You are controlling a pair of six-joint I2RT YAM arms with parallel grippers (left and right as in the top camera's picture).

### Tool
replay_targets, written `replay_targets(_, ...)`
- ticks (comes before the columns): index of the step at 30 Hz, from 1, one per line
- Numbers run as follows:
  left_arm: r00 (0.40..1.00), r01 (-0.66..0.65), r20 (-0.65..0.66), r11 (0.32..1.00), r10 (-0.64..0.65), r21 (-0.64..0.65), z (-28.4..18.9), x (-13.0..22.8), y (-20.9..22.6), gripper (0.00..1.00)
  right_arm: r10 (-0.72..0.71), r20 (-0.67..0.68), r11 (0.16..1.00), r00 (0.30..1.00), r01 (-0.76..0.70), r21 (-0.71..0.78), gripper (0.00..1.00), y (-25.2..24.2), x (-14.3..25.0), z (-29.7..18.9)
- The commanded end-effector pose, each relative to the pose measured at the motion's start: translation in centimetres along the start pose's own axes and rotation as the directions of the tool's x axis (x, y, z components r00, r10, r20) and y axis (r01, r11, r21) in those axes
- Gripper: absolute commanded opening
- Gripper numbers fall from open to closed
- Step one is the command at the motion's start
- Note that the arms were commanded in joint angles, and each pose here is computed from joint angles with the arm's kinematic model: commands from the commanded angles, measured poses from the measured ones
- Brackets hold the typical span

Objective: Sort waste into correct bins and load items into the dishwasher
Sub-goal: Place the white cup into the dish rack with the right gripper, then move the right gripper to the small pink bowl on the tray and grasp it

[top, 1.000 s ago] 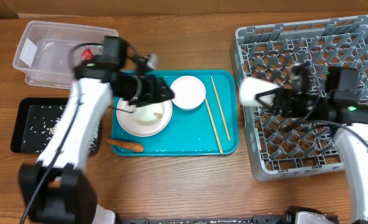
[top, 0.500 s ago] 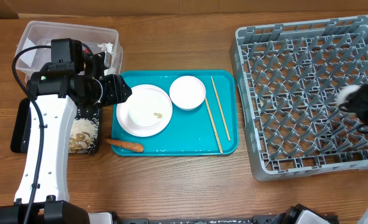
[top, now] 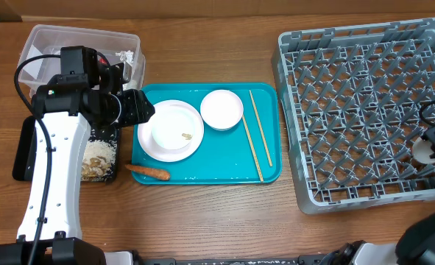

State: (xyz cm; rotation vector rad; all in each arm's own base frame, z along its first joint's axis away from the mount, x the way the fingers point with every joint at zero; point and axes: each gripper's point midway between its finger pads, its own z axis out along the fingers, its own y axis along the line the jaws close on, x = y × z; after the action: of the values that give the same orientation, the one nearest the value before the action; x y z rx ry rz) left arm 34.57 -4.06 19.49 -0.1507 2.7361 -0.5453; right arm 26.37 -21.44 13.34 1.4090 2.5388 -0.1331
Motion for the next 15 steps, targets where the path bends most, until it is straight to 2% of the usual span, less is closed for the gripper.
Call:
replay_targets(1,0.999,-0.035,0.015,0.999,0.035,-0.008,-0.6,-0.2,0.0,0.56,0.015,0.021,1.0,1.0,-0.015,0.01,0.68,-0.1,-0.8,-0.2)
replay_targets(2,0.999,-0.034,0.013,0.999,0.034,-0.008,-0.6,-0.1,0.0,0.56,0.015,0.02,1.0,1.0,-0.015,0.0,0.86,0.1,-0.8,-0.2)
replay_targets(3,0.999,-0.033,0.013,0.999,0.033,-0.008,-0.6,-0.1,0.0,0.56,0.015,0.014,0.999,1.0,-0.014,-0.036,0.96,0.7,-0.8,-0.2)
replay_targets(4,0.999,-0.033,0.013,0.999,0.033,-0.008,-0.6,-0.1,0.0,0.56,0.014,0.009,0.998,1.0,-0.013,-0.063,1.0,1.2,-0.7,-0.2)
replay_targets(9,0.999,-0.033,0.012,0.999,0.033,-0.008,-0.6,-0.1,0.0,0.56,-0.054,-0.033,0.966,0.998,0.044,-0.254,1.0,4.5,0.1,-0.9)
replay_targets(15,0.999,-0.033,0.013,0.999,0.033,-0.019,-0.6,-0.1,0.1,0.57,-0.197,-0.042,0.834,0.98,0.145,-0.533,0.95,9.8,2.3,-3.9)
